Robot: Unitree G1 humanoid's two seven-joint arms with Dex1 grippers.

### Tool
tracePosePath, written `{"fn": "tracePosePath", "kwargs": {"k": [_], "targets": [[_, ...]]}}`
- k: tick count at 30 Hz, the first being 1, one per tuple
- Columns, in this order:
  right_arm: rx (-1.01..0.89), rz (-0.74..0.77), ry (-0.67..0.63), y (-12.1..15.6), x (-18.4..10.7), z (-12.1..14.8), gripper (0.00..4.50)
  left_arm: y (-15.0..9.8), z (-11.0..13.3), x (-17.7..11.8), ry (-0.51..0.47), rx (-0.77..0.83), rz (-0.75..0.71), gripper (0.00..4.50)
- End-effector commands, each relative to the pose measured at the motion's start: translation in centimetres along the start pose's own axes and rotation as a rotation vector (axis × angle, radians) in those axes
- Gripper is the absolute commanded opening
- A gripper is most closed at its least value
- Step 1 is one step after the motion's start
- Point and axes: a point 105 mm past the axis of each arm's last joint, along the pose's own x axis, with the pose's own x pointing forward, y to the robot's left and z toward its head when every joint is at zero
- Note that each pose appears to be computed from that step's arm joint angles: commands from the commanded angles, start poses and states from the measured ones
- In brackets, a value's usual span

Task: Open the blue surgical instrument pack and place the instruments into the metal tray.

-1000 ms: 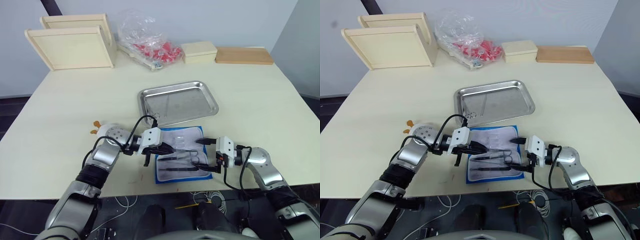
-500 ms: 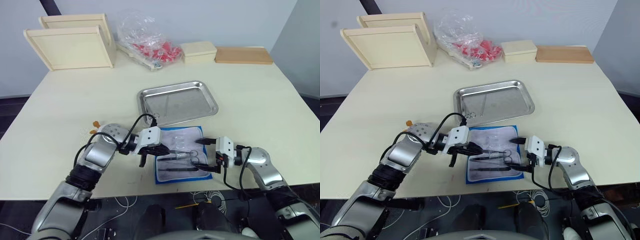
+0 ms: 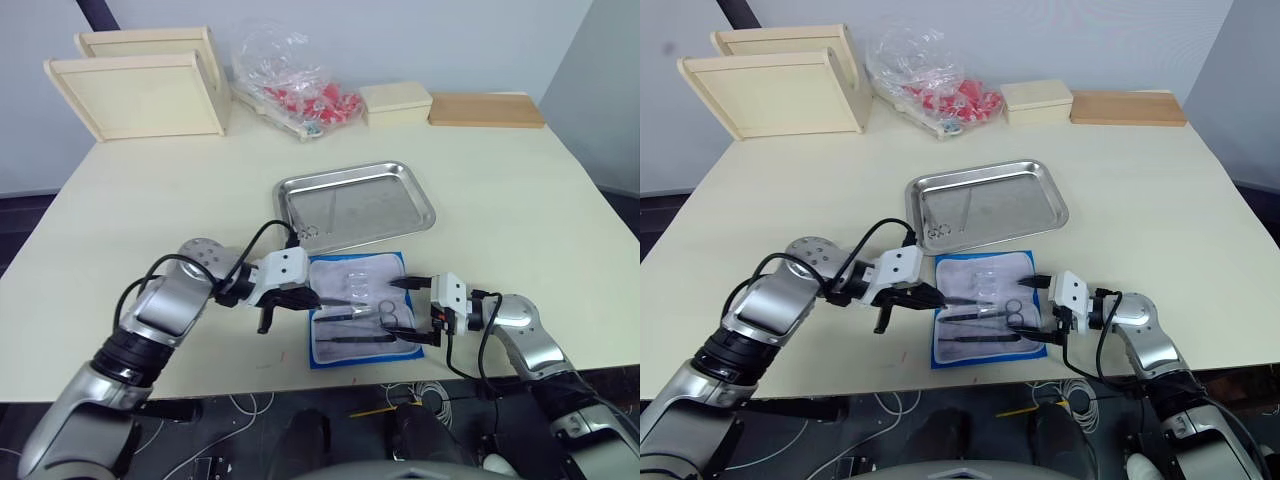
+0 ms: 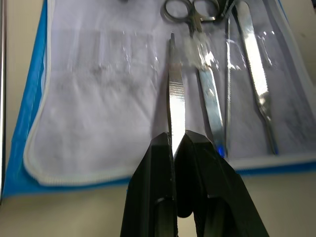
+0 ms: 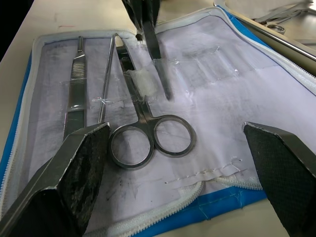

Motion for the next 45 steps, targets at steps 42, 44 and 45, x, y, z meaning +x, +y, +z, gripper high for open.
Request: {"fn": "tracePosePath", "kwargs": {"k": [42,44,45], "targets": [[0.120,0.059,0.164,2.4,-0.3,-4.5,4.50,8.4,7.1,-2.3,-0.368,-0.525,0.833,0.03],[0.120,0.056,0.164,2.3,-0.3,-4.5,4.50,8.5,7.1,-1.5,-0.372,-0.563,0.863,0.03],[0.120,0.055,0.164,2.3,-0.3,-4.5,4.50,8.8,7.0,-1.2,-0.359,-0.582,0.889,0.03]]}}
